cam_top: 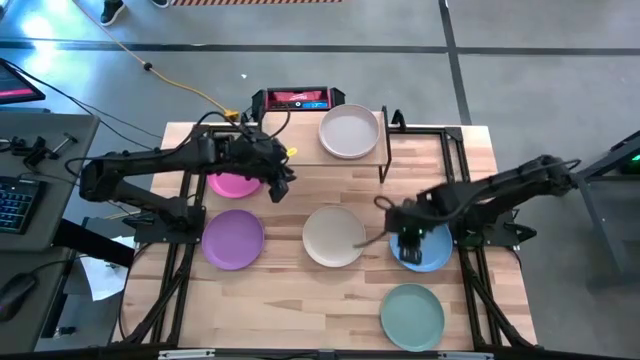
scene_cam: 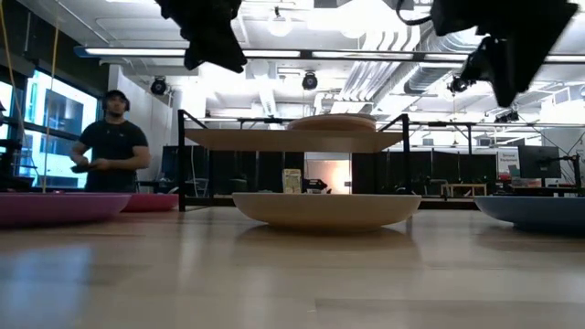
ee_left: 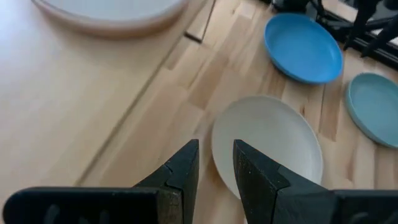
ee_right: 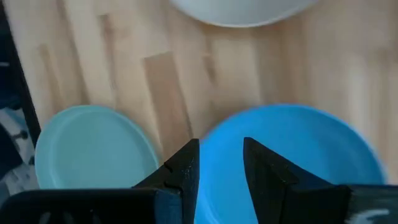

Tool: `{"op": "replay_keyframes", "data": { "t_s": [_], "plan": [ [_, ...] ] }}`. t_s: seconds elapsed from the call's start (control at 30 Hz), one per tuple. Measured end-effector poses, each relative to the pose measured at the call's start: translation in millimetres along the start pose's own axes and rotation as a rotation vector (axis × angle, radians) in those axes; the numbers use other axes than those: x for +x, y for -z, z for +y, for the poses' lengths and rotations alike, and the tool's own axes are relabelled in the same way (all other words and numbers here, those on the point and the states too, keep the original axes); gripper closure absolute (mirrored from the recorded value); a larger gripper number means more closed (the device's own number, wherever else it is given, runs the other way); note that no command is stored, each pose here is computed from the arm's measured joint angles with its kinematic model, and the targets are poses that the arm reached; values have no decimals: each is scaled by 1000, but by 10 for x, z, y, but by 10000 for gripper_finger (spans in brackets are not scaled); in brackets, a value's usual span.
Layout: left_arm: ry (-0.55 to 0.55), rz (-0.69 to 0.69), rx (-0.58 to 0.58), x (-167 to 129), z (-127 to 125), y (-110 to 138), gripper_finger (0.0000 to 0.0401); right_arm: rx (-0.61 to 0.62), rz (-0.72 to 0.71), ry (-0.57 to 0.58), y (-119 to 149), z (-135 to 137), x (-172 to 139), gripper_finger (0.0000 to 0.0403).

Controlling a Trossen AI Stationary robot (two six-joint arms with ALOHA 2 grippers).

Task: Place and stack plates onto a shelf
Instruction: Stack the light blue plate on top of the gray stacked plates on the shelf

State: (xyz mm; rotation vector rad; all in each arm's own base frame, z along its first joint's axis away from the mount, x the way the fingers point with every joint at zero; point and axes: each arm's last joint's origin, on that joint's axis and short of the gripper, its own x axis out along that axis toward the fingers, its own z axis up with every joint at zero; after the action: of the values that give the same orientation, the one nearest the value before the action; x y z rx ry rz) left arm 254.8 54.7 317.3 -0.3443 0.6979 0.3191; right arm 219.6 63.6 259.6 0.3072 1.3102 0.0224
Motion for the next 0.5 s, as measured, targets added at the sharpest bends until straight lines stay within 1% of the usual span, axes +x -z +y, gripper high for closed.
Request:
{"op": "replay_keyframes", "data": {
  "t_s": [0.13,0.27,0.4,0.5],
  "plan": [
    [9,31,-24,-2,-55,43,311,-69,-54,-55,68,178,150,300],
    [21,47,-42,-5,-111,74,311,-146,-74,-47,179,318,272,300],
    [16,44,-56,-9,-169,92,311,-191,-64,-73,302,450,453,300],
    [17,43,-68,-12,-207,104,311,-215,-23,-51,389,527,594,300]
  ]
}}
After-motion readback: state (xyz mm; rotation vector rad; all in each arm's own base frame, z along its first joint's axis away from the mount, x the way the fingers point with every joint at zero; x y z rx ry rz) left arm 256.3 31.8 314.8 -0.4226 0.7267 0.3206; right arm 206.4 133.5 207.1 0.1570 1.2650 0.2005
